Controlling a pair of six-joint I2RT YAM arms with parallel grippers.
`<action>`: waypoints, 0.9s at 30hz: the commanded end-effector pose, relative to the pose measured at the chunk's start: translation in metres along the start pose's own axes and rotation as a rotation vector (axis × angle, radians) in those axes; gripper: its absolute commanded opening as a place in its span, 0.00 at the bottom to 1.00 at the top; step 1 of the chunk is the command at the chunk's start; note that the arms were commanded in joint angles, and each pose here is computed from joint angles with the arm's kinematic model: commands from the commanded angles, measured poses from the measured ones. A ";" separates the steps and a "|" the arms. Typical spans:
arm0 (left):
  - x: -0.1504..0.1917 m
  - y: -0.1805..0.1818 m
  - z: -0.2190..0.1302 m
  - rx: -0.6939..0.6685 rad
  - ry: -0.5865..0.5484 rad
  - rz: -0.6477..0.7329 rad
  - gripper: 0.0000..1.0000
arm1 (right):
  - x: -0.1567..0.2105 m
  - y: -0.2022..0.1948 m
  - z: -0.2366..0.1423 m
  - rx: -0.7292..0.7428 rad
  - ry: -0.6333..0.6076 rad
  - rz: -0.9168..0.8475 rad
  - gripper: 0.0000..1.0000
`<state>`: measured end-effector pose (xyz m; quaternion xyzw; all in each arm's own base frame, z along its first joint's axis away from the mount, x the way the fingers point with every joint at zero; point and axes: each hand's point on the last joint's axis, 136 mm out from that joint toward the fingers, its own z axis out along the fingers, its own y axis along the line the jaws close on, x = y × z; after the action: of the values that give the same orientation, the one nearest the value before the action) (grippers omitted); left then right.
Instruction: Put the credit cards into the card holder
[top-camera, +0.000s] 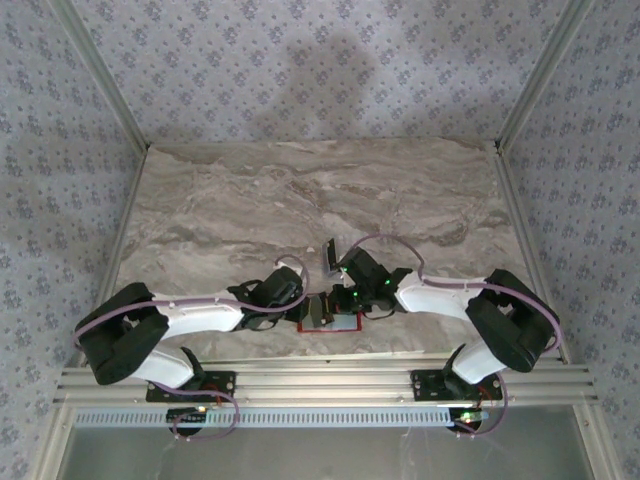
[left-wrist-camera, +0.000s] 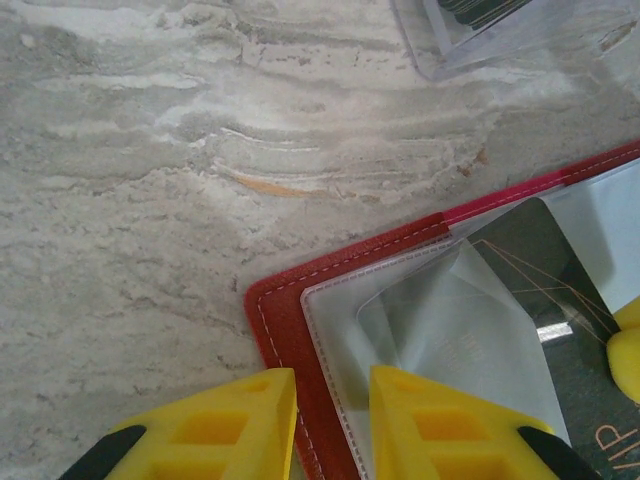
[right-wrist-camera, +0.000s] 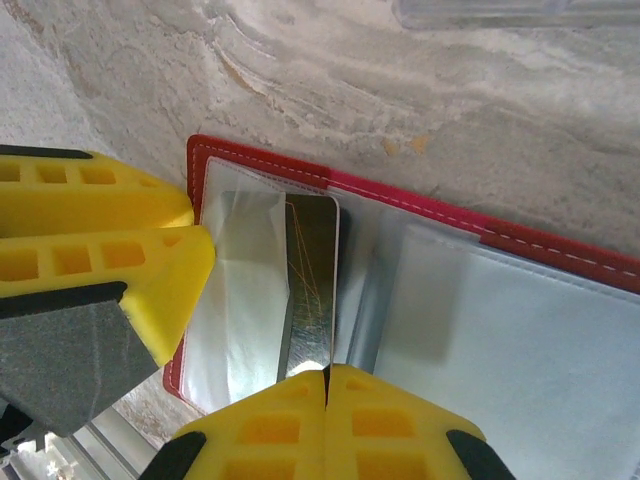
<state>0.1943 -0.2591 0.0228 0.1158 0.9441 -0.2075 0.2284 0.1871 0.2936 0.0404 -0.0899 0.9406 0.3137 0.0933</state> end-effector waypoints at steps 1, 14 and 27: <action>0.025 0.004 0.007 -0.009 0.079 0.006 0.25 | 0.000 0.000 0.002 0.013 -0.029 0.007 0.00; 0.024 0.000 0.008 -0.004 0.072 -0.001 0.24 | -0.002 0.023 0.009 -0.007 -0.113 -0.012 0.00; 0.025 -0.003 0.009 -0.005 0.072 0.001 0.24 | 0.001 0.046 0.032 -0.062 -0.087 -0.052 0.02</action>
<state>0.1973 -0.2578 0.0225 0.1017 0.9446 -0.1952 0.2433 0.1791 0.3173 0.0264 -0.0781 0.9432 0.2968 0.1273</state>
